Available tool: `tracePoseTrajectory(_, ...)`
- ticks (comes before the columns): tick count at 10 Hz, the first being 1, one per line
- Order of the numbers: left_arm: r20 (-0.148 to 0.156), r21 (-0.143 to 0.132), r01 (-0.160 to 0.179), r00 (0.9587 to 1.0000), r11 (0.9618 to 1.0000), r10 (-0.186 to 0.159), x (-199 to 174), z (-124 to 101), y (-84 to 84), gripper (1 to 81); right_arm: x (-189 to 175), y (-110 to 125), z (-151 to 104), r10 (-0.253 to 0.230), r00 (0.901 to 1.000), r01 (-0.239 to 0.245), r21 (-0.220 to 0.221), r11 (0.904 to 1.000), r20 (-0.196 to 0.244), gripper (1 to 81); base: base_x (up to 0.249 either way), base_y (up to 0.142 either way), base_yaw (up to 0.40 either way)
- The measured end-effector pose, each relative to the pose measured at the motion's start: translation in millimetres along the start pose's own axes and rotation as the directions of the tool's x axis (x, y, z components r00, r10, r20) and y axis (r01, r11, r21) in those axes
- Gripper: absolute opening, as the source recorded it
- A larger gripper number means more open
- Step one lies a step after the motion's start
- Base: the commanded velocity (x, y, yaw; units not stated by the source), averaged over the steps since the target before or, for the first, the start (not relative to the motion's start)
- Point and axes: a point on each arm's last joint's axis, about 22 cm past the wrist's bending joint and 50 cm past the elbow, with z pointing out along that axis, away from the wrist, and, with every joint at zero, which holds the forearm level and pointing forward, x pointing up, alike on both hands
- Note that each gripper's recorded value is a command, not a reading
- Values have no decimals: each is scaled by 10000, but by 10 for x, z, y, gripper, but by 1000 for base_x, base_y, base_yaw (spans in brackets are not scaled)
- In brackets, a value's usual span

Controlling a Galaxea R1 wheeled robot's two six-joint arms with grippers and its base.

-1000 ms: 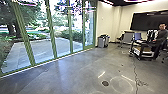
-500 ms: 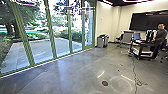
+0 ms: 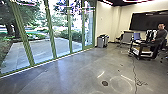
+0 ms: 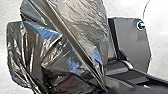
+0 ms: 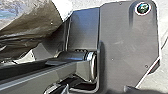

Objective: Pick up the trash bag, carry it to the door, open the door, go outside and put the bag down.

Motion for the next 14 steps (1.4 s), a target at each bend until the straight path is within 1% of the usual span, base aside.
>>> tracePoseTrajectory(6, -4, 0, 0, 10000, 10000, 0, 1, 0, 0, 10, 0, -3, 1, 0, 10000, 0, 4, 10000, 0, 811, 0, 0, 0)
tracePoseTrajectory(8, 25, 1, 6, 10000, 10000, -6, -38, 4, -1, 10, -24, -4, 2, 12, 10000, -12, 5, 10000, 15, 811, 83, 0, 0)
tracePoseTrajectory(9, 137, -6, 43, 9999, 10000, -43, -152, 17, 2, 10, -119, 1, 4, 94, 9999, -94, -1, 10000, 91, 811, 110, 0, 0)
tracePoseTrajectory(10, 114, -5, 34, 9999, 10000, -33, -128, 14, 2, 10, -88, 2, 3, 70, 10000, -70, -5, 10000, 67, 811, 115, 0, 0)
tracePoseTrajectory(12, -83, 4, -12, 10000, 10000, 12, 14, -5, -1, 10, 4, 6, -2, -19, 10000, 19, -15, 10000, -42, 811, 129, 0, 0)
tracePoseTrajectory(14, 15, -2, 13, 10000, 10000, -13, -59, 6, 1, 10, -58, 6, 1, 25, 10000, -25, -13, 10000, 38, 811, 134, 0, 0)
